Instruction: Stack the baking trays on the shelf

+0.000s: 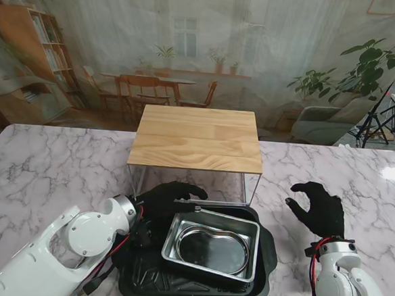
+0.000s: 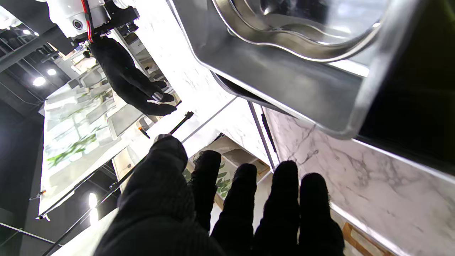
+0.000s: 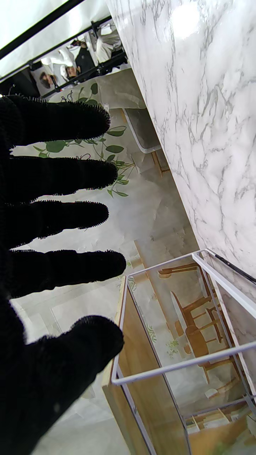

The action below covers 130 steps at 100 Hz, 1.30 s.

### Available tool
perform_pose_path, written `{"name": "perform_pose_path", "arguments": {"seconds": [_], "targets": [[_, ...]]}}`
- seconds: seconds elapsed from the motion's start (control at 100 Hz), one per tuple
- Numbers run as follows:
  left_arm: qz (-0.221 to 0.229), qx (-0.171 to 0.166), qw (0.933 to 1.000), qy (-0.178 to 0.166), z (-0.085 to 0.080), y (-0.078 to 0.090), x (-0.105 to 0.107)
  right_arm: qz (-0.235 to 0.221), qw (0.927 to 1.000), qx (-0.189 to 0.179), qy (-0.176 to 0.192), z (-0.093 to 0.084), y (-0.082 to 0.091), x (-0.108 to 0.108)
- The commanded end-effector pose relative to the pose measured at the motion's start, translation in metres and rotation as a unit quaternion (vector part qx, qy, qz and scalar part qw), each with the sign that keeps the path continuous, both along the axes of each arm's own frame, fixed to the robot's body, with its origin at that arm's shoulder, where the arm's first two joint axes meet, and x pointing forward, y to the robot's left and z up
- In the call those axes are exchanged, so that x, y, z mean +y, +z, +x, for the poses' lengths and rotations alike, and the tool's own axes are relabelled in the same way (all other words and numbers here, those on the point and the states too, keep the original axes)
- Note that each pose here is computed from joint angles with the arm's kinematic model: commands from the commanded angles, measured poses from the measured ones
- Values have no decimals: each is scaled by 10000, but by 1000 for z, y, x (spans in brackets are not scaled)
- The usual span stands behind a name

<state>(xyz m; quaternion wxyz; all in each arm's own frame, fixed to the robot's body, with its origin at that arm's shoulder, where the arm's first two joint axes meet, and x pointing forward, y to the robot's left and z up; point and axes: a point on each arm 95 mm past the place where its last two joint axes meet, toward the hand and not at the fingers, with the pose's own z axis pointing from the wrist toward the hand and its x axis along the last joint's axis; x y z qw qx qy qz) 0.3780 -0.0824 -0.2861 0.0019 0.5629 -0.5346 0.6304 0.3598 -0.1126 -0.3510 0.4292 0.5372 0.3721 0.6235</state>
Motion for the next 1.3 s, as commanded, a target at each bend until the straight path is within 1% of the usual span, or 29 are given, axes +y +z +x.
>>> {"name": "perform_pose_path", "arguments": {"seconds": [0.0,0.17,0.31,0.43,0.47,0.58,0.68,0.81,0.86,0.91,1.0,1.05,1.17,1.23,1.29], "targets": [[150,57,9999,-1,-4,-2,11,-73,9999,64,99,-3,2,2],[356,-11,9992,194,-11,-2,43,-192,9996,142,179,-7,4,4],[477,-106,9975,515,-18,-6,71,-173,9995,178,211,-10,5,6],[620,-234,9939,877,-26,-12,98,-205,9992,251,235,-11,4,7],[638,-212,9927,1005,-29,-15,106,-243,9990,289,246,-12,3,8],[657,0,9889,1335,-37,-24,124,-436,9977,431,280,-13,1,9],[768,107,9845,1575,-42,-33,136,-708,9952,640,234,-16,0,10],[875,334,9799,1762,-46,-43,142,-1087,9897,907,193,-21,2,10],[922,434,9790,1766,-47,-46,143,-1209,9870,1039,220,-24,2,9],[946,530,9784,1758,-49,-48,142,-1372,9825,1231,266,-27,3,7],[970,647,9779,1737,-53,-52,139,-1567,9785,1323,232,-30,3,6],[1022,690,9779,1687,-55,-53,137,-1609,9770,1381,215,-31,3,6],[1106,651,9784,1623,-60,-56,133,-1588,9763,1459,191,-32,1,9],[1071,616,9788,1636,-61,-57,130,-1573,9754,1535,194,-32,0,10],[1003,660,9790,1650,-62,-57,126,-1543,9749,1594,193,-32,-1,12]]}}
